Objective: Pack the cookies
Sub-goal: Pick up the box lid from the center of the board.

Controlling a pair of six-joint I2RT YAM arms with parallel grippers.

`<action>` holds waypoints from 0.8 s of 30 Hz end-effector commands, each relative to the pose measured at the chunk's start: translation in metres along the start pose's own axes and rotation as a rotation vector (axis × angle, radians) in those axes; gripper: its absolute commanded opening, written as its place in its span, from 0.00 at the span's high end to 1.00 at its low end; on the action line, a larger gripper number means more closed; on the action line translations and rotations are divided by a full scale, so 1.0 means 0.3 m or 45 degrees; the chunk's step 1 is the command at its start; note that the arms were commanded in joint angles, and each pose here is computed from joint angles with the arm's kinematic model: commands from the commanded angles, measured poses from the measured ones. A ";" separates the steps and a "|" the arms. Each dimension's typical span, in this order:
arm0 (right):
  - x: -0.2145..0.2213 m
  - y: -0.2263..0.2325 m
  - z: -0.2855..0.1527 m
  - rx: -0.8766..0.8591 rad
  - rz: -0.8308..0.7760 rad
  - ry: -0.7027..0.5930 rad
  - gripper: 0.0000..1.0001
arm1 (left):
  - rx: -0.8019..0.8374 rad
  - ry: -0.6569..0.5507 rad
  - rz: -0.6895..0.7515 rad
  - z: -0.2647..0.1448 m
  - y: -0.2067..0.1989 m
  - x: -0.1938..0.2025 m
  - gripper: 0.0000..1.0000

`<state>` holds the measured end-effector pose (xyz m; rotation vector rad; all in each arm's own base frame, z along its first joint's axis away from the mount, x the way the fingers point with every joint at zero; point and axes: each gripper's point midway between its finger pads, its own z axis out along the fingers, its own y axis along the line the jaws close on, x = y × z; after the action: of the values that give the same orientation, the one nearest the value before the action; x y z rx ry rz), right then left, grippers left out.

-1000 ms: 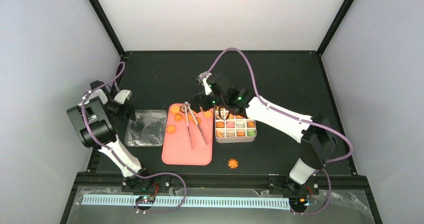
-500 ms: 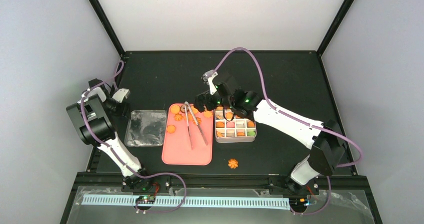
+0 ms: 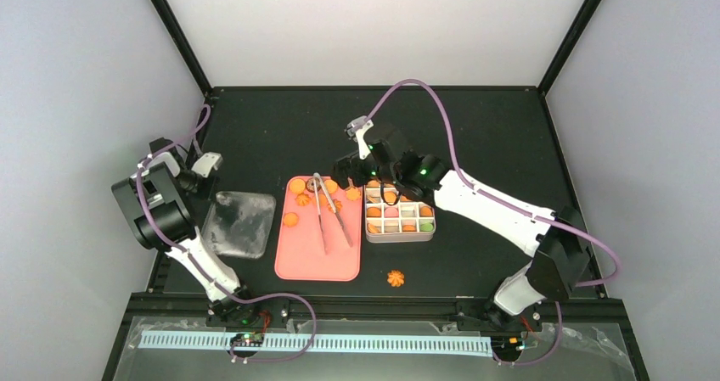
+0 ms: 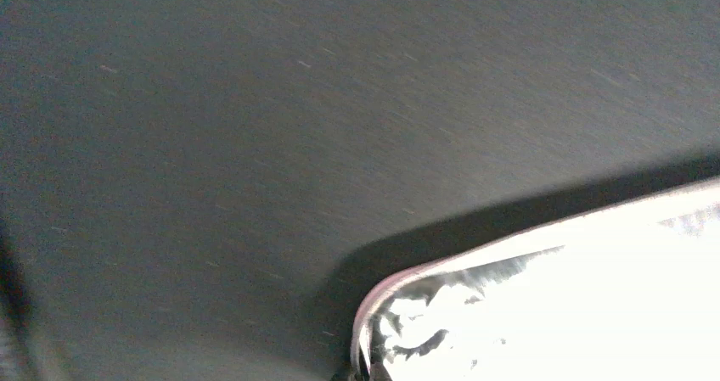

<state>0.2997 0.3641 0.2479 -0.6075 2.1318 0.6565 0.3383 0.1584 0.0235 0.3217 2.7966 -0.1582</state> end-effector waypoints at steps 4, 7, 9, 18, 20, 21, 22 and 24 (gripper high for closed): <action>-0.031 0.006 -0.030 0.001 -0.009 -0.046 0.00 | 0.298 -0.007 -0.016 -0.093 -0.218 0.011 0.98; -0.029 0.010 -0.025 -0.008 -0.006 -0.043 0.00 | 0.344 -0.094 0.036 -0.181 -0.282 -0.062 0.98; -0.026 0.012 -0.022 -0.013 -0.006 -0.038 0.00 | 0.367 -0.134 0.092 -0.230 -0.338 -0.104 0.98; 0.010 0.012 -0.013 -0.027 -0.002 -0.009 0.00 | 0.377 -0.230 0.329 -0.365 -0.552 -0.201 0.98; 0.009 0.022 -0.019 -0.053 -0.010 -0.014 0.00 | 0.383 -0.255 0.374 -0.403 -0.592 -0.213 0.98; 0.007 0.035 -0.022 -0.082 -0.019 -0.021 0.00 | 0.406 -0.275 0.403 -0.433 -0.623 -0.222 0.98; 0.009 0.048 -0.024 -0.116 -0.027 -0.024 0.00 | 0.444 -0.296 0.443 -0.468 -0.665 -0.230 0.98; 0.012 0.085 -0.025 -0.199 -0.045 -0.027 0.00 | 0.494 -0.336 0.497 -0.534 -0.727 -0.243 0.98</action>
<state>0.2921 0.3655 0.2366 -0.6421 2.1467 0.6855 0.3215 -0.0026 0.1596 0.7823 2.5159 -0.4391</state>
